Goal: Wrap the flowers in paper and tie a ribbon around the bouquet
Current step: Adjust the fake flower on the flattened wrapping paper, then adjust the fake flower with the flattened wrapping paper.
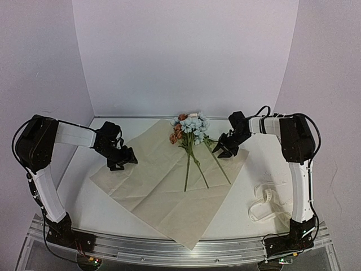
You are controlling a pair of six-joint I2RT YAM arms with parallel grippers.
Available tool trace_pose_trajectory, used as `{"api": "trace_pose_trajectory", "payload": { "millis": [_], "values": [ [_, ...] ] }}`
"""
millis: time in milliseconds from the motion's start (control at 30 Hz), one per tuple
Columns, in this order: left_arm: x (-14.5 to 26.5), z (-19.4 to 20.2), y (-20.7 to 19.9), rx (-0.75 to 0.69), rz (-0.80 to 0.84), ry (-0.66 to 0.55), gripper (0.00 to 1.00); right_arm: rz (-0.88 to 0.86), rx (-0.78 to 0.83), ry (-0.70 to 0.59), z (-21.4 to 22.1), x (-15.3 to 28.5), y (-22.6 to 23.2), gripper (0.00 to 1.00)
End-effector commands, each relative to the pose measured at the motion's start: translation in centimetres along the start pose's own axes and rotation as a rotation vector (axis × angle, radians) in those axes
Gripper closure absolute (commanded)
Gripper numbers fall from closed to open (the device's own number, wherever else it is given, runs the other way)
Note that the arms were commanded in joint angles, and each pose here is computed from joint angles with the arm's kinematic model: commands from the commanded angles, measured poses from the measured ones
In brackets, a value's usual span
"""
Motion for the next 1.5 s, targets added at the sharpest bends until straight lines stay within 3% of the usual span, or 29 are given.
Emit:
{"api": "trace_pose_trajectory", "payload": {
  "millis": [0,333,867,1133,1300,1467],
  "values": [
    [-0.5,0.7,0.4,0.003,-0.003,0.025,0.23,-0.026,0.025,0.032,1.4,-1.2,0.9,0.66],
    [-0.4,0.9,0.4,0.004,0.002,0.025,0.23,-0.056,0.088,0.06,3.5,-1.6,3.8,0.71],
    [-0.3,0.5,0.1,-0.007,0.023,0.018,0.23,-0.047,0.116,0.135,6.7,-4.9,6.9,0.72],
    [1.2,-1.4,-3.1,-0.084,-0.02,-0.055,0.16,-0.032,0.133,0.088,9.1,1.4,5.9,0.63],
    [1.7,-2.3,-6.8,-0.139,-0.078,-0.134,0.1,-0.023,0.124,0.03,9.1,5.3,3.5,0.54],
    [0.1,-1.5,-12.3,-0.201,-0.149,-0.207,0.08,0.026,0.015,0.004,7.6,6.6,-0.3,0.54]
  ]
}}
Point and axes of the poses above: each gripper's point midway between its finger pads, its own x axis back along the fingers, its own y axis along the line the jaws close on, z = x × y, the point moved 9 cm from there along x, back along the fingers, and after that the axes turned 4 degrees about -x, right-handed, at the moved point
